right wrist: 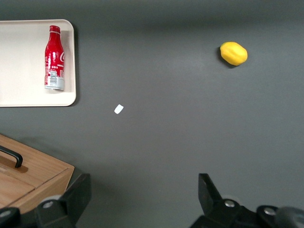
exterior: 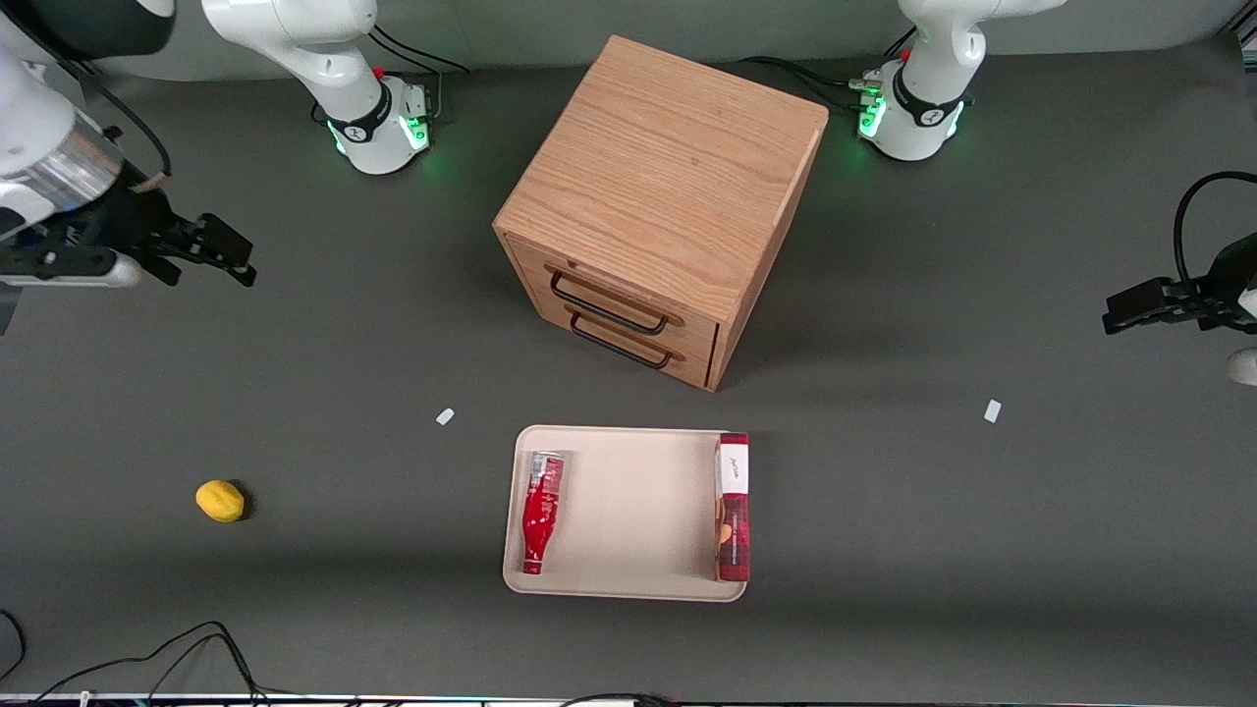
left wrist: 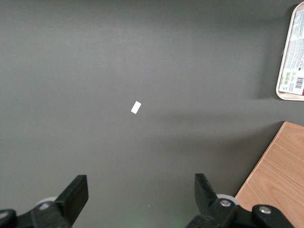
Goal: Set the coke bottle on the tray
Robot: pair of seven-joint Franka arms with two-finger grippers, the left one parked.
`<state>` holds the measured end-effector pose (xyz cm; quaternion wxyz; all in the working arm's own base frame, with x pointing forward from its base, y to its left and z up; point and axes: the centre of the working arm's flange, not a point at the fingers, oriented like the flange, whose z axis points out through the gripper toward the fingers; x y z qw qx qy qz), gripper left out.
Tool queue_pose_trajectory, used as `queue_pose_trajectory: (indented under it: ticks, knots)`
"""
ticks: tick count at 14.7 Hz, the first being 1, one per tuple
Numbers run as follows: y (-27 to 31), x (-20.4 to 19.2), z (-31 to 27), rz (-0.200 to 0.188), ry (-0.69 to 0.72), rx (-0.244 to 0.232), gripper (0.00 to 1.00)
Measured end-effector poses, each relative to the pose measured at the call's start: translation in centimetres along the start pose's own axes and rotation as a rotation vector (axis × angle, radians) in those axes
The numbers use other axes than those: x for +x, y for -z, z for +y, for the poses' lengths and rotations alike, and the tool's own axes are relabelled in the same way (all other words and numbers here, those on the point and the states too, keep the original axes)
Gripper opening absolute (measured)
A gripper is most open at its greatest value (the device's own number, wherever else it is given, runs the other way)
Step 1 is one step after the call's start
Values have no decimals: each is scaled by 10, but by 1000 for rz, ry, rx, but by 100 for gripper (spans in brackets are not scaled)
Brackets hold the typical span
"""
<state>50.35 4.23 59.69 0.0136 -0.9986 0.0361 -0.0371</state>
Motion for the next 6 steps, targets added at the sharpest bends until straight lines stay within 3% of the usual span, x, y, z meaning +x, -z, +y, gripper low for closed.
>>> queue_pose_trajectory:
  ticks: [6]
  knots:
    - [0,3,0,-46,5,-13,100]
